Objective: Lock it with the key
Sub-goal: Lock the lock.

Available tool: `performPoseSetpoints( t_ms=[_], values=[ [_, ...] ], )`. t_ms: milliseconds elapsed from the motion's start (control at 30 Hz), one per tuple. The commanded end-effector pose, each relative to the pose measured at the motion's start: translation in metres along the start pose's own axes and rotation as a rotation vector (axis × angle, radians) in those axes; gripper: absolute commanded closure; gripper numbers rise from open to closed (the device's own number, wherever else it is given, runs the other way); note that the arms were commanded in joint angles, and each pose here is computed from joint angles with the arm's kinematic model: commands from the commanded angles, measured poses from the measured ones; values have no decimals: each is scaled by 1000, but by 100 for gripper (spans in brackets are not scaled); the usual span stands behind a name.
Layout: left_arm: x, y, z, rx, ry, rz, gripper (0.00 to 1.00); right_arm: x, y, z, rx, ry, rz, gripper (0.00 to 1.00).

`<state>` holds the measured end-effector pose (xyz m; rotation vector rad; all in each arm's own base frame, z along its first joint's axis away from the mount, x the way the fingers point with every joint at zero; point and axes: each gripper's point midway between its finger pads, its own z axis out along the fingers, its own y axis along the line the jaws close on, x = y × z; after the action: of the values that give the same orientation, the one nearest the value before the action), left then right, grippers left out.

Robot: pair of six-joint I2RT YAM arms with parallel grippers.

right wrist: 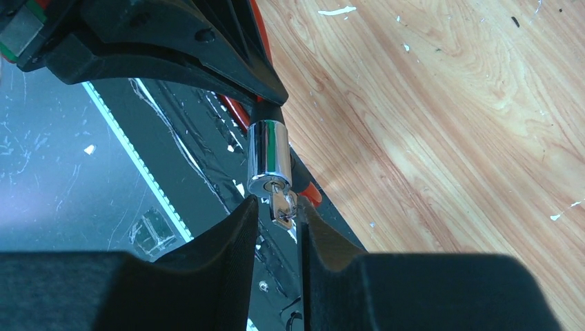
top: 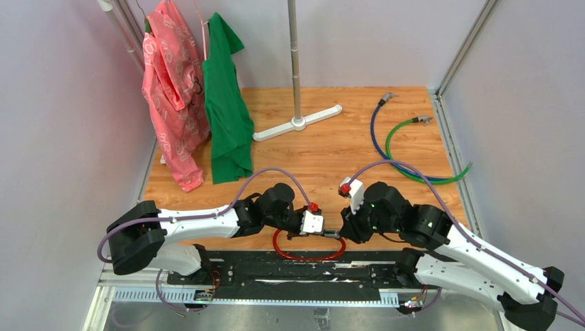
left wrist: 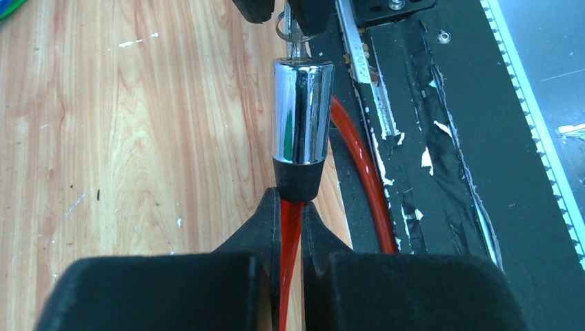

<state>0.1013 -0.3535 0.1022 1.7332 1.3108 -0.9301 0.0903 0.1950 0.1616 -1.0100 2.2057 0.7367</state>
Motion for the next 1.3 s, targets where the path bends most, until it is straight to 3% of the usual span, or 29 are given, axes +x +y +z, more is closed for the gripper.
performPoseSetpoints(
  t_ms=[0, 333, 1267],
  values=[
    [40, -41, -4, 140, 130, -111, 100, 1, 5, -4, -18, 5, -29, 71],
    [39, -40, -4, 138, 129, -105, 100, 3, 4, -4, -11, 14, -25, 79],
    [43, -44, -7, 145, 146, -113, 100, 4, 1, 2, 8, 21, -23, 80]
  ],
)
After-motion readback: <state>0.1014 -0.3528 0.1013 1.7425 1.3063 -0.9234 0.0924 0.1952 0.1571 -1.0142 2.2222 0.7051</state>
